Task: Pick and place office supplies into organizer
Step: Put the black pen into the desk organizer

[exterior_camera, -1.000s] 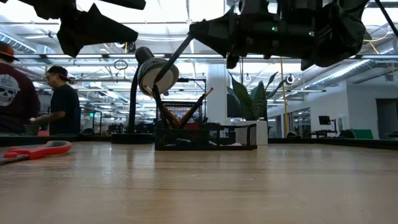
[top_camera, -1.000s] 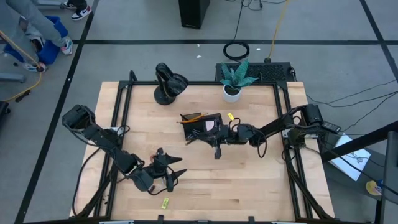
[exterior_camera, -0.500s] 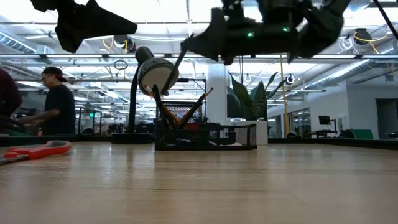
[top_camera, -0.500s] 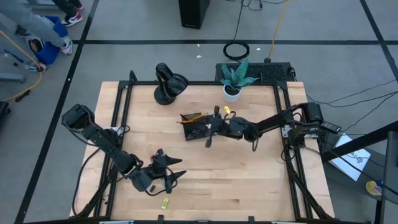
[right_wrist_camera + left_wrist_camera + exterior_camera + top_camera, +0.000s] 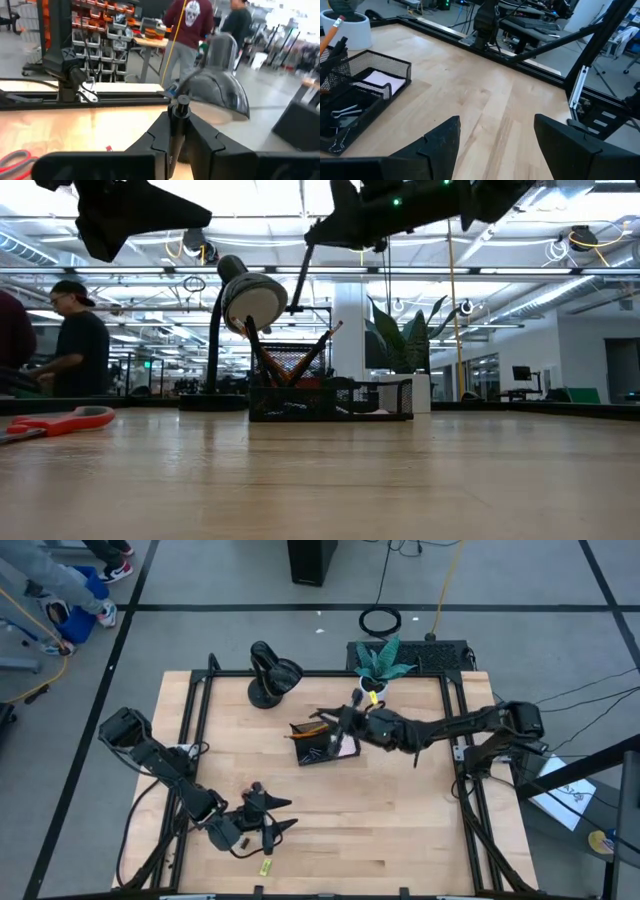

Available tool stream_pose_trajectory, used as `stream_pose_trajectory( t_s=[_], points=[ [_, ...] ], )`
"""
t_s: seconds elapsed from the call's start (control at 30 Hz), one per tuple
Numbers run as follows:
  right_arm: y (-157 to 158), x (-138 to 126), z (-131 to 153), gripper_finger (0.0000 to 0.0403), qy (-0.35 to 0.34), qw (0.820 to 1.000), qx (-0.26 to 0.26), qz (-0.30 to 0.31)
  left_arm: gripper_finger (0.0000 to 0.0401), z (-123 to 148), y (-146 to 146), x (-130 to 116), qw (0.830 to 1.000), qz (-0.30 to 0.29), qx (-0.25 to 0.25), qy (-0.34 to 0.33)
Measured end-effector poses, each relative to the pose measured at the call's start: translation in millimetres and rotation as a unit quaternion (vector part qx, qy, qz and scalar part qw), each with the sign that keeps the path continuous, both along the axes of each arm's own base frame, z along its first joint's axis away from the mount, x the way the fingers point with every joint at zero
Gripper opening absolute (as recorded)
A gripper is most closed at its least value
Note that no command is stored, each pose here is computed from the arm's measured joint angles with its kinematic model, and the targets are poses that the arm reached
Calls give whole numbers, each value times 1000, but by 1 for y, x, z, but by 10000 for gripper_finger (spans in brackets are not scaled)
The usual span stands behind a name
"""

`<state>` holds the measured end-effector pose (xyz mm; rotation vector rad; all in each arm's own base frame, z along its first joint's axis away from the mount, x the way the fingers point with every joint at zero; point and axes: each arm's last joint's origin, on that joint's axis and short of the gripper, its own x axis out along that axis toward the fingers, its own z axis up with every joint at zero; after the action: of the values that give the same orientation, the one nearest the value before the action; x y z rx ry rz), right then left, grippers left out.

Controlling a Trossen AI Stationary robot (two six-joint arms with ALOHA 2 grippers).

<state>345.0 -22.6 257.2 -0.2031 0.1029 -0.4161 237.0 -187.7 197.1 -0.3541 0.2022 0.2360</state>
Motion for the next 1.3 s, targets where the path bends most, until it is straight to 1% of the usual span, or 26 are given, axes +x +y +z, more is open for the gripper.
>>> stream_pose_trajectory(
  t_s=[0.07,0.17,0.3,0.33,0.47,0.63,0.8,0.97,1.3],
  points=[
    [-7,-4,2,34,5,1000,23,2,257,1,-1,0,1000,-3,1,-3],
    [-18,-5,-2,36,17,999,48,-1,258,2,-1,0,1000,-5,6,-7],
    [-30,-5,-9,30,23,995,96,29,258,5,-2,1,1000,-6,-1,-19],
    [-32,-5,-11,30,27,994,101,28,257,6,-2,1,1000,-7,0,-22],
    [-35,-5,-11,33,28,993,112,33,257,9,-3,2,999,-19,4,-31],
    [-35,-2,-21,32,49,990,124,45,258,14,-5,3,998,-38,-7,-46],
    [-36,6,-41,33,70,986,142,48,257,15,-5,3,998,-46,-9,-50],
    [-37,14,-63,34,90,984,146,45,257,15,-5,3,998,-47,-9,-50],
    [-42,22,-89,38,108,982,150,37,258,15,-6,3,998,-46,-10,-50]
  ],
)
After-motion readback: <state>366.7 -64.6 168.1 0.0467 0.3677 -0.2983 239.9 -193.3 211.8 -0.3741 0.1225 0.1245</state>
